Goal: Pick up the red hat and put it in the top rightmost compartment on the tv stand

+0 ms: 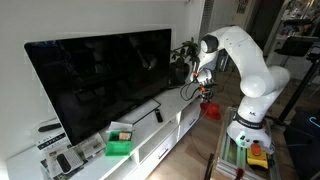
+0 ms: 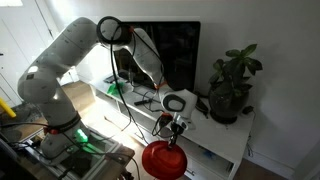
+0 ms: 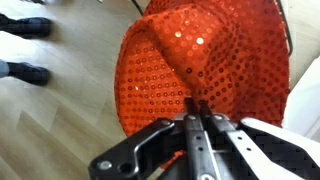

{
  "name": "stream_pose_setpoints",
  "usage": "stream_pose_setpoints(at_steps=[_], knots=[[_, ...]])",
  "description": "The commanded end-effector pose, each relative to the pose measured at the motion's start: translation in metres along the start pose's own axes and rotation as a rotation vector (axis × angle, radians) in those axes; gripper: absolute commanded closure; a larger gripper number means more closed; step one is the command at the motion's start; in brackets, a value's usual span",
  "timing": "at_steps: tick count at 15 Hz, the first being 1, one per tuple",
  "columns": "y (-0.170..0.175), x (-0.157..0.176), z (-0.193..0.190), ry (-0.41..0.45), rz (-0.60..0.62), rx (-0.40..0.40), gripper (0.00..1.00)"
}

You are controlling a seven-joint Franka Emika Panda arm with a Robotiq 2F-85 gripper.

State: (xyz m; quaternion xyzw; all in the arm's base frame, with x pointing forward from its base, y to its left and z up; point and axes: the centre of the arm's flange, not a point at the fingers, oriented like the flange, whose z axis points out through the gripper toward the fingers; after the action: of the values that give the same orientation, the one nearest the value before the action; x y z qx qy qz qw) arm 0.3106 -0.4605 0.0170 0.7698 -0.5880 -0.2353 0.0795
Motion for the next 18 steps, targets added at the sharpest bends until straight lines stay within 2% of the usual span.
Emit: stream_pose_setpoints(at_steps=[1,4,5,6,13,14,18], knots=[[-0.011,0.027,0.025,0.010,-0.002,0.129,0.99],[-0.016,0.039,0.039,0.068,-0.009,0.248,0.99],[-0.013,0.023,0.027,0.050,0.001,0.169,0.99],[-0.013,0.025,0.031,0.052,0.001,0.178,0.95],[-0.016,0.024,0.031,0.055,-0.005,0.171,0.95],[-0.016,0.024,0.031,0.055,-0.004,0.171,0.99],[-0.016,0.045,0.049,0.047,0.022,0.195,0.99]])
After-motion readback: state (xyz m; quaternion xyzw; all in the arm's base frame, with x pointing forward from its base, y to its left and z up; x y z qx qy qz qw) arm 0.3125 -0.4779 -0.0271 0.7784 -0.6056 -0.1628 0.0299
